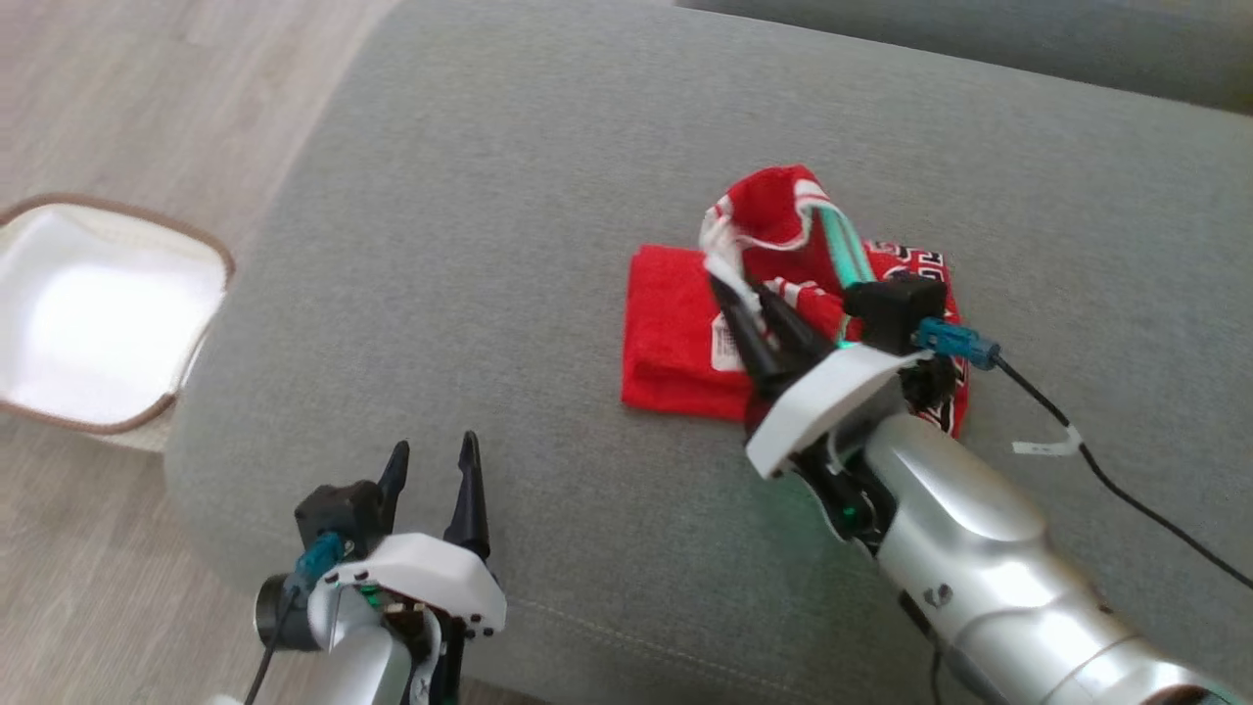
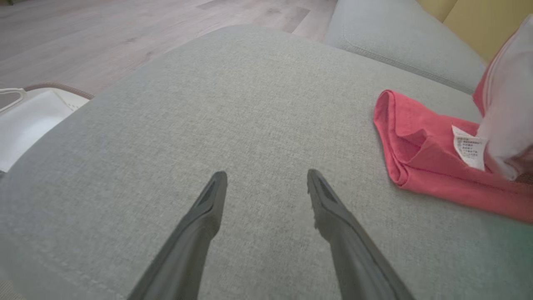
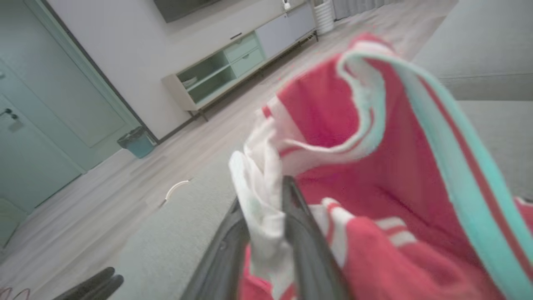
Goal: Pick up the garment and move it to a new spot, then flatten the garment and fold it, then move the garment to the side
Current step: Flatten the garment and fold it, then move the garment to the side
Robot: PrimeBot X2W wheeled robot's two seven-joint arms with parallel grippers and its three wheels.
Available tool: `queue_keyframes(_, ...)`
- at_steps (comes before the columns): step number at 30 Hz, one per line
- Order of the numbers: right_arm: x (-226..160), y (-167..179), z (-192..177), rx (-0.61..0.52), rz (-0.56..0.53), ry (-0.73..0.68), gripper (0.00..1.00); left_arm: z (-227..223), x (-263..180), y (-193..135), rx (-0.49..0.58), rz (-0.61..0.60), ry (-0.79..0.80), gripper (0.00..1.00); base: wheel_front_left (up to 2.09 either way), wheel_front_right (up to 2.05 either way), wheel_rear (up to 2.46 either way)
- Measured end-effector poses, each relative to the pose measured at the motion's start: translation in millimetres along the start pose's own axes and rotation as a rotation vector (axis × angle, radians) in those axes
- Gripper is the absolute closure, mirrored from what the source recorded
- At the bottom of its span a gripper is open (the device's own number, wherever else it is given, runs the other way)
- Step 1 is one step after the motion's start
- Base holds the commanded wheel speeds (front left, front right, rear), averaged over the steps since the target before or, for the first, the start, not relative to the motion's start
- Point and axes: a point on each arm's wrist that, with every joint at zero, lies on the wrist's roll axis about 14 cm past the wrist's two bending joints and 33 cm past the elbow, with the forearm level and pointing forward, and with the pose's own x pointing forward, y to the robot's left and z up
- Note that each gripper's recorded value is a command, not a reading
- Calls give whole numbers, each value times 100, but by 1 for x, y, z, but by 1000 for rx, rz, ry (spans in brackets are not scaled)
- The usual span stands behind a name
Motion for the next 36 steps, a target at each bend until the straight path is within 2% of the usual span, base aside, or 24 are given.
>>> queue_keyframes(3, 4, 8, 13, -10, 20, -44, 0, 2, -1, 2, -4, 12, -7, 0, 0, 0, 0)
queue_keyframes(5, 2, 0, 22, -36, -3, -71, 0, 3, 1, 0, -3, 10, -10, 0, 0, 0, 0)
queue_keyframes(9, -15, -41, 53, -68, -129, -161, 0, 7, 7, -13, 0, -28, -21, 0, 0, 0, 0)
queue_keyframes(13, -56, -96, 77, -110, -311, -243, 0, 13, 15, -29, 19, -73, -37, 0, 0, 0, 0)
queue_keyframes(16, -97, -127, 63, -113, -443, -234, 0, 15, 21, -44, 41, -115, -46, 0, 0, 0, 0)
queue_keyframes(21, -152, -153, 43, -113, -601, -218, 0, 20, 29, -66, 72, -171, -64, 0, 0, 0, 0)
queue_keyframes(26, -183, -161, 35, -119, -676, -212, 0, 24, 35, -81, 73, -206, -77, 0, 0, 0, 0)
queue_keyframes(31, -219, -167, 10, -81, -762, -182, 0, 14, 35, -96, 84, -245, -54, 0, 0, 0, 0)
queue_keyframes(36, -233, -164, -4, -37, -789, -173, 0, 4, 33, -104, 92, -272, -28, 0, 0, 0, 0)
